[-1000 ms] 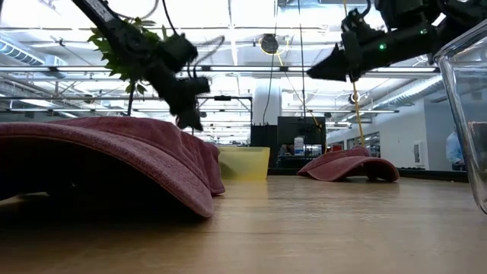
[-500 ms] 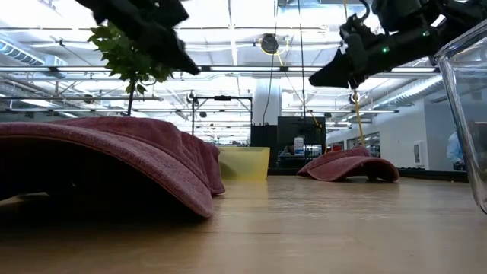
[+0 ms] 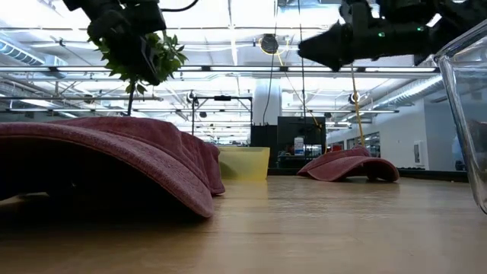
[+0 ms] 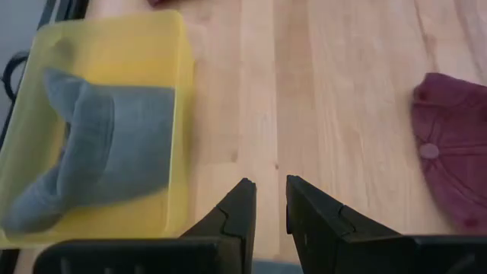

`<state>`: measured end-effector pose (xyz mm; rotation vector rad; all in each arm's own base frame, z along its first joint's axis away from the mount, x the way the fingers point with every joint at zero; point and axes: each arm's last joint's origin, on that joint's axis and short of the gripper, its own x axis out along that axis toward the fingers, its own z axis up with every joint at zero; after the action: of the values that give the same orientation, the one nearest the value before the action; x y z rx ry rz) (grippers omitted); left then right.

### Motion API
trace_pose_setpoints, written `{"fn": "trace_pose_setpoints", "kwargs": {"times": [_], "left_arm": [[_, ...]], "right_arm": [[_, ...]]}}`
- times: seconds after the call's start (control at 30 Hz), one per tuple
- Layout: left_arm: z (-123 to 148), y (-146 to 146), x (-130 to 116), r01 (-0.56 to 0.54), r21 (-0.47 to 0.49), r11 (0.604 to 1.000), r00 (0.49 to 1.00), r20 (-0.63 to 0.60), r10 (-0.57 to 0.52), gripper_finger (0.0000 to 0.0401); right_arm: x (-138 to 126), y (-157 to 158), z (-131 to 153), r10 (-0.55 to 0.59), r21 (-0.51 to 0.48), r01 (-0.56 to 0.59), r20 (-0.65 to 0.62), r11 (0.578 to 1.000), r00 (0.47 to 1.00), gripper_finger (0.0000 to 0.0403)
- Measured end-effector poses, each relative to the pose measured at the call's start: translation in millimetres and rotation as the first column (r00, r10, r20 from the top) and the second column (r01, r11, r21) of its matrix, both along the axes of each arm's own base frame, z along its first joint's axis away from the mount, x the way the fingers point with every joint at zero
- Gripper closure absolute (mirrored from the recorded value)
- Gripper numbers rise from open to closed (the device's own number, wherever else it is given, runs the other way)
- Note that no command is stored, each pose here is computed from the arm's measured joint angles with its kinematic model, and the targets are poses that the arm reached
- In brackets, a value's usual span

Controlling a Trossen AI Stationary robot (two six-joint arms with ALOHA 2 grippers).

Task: Pick & Place hat
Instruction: Move the top red cap to the center of the table

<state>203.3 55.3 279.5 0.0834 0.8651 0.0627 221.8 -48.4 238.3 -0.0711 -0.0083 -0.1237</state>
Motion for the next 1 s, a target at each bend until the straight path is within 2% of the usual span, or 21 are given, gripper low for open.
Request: {"fn": "trace_pose_setpoints", "kwargs": {"times": [0.17,0.33,0.4,0.5,0.57,0.7,0.87,1.0], "left_arm": [[1,2,-2,-0.132,-0.003,0.991,0.991,-0.003,0.132,0.0320],[0,0,-1,-0.145,-0.010,0.989,0.989,-0.005,0.145,0.0320],[0,-1,-1,-0.140,-0.010,0.990,0.990,-0.006,0.140,0.0320],[0,-3,0,-0.138,-0.019,0.990,0.990,-0.005,0.138,0.0320],[0,-5,0,-0.133,-0.020,0.991,0.991,-0.005,0.133,0.0320],[1,-8,1,-0.101,-0.007,0.995,0.995,-0.002,0.101,0.0320],[2,-9,2,-0.071,0.022,0.997,0.997,0.012,0.071,0.0320],[4,-8,5,-0.067,0.040,0.997,0.997,0.042,0.066,0.0320]], "right_arm": [[31,5,-3,0.076,-0.003,-0.077,-0.116,0.997,0.990,0.0273],[46,7,-13,0.091,-0.005,-0.096,-0.273,0.995,0.958,0.0273],[43,5,-19,0.040,-0.022,-0.051,-0.343,0.998,0.938,0.0273],[30,-2,-21,-0.143,-0.109,0.105,-0.456,0.989,0.878,0.0273],[18,-6,-17,-0.216,-0.147,0.164,-0.502,0.975,0.837,0.0273],[-2,-16,-9,-0.210,-0.112,0.178,-0.548,0.978,0.810,0.0273],[-20,-41,-2,-0.240,-0.024,0.313,-0.697,0.949,0.675,0.0273],[-26,-53,5,-0.191,0.031,0.317,-0.743,0.948,0.641,0.0273]]}}
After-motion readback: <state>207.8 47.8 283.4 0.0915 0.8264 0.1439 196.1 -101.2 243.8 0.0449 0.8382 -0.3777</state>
